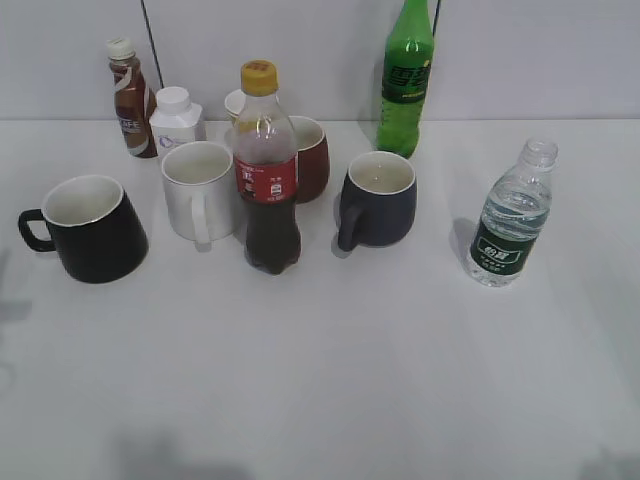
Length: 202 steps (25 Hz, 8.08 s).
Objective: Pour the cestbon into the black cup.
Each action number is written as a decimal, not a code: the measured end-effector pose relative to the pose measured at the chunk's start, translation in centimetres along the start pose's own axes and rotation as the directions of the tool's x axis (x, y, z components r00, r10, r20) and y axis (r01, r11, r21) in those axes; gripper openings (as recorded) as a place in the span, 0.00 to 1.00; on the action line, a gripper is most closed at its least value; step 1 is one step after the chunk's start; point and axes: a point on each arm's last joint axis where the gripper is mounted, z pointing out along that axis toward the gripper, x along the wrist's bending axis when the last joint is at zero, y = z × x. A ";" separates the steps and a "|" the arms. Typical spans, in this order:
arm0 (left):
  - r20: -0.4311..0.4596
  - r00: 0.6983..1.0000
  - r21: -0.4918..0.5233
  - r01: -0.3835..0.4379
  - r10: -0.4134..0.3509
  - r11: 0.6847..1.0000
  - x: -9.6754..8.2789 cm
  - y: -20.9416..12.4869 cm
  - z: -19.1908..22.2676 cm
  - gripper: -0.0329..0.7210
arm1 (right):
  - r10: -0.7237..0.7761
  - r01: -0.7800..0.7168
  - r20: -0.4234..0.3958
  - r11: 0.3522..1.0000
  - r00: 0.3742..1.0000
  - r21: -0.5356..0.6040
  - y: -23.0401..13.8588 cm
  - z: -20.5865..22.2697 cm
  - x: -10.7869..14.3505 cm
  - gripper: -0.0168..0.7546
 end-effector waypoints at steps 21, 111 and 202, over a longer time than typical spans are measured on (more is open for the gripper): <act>-0.010 1.000 0.318 -0.010 0.014 0.948 0.4 -14.8 7.3 0.59 | 0.003 -0.003 0.000 1.000 1.000 0.000 0.0 0.0 0.0 0.78; 0.104 0.994 0.061 -0.040 0.033 0.997 0.2 -8.0 7.9 0.11 | 0.001 -0.007 -0.013 0.877 1.000 -0.480 7.8 11.7 0.6 0.76; 0.648 0.751 0.284 -0.390 0.125 0.876 -18.6 -2.1 7.3 0.11 | -0.987 0.895 0.027 0.132 0.158 -0.427 9.7 28.0 15.0 0.67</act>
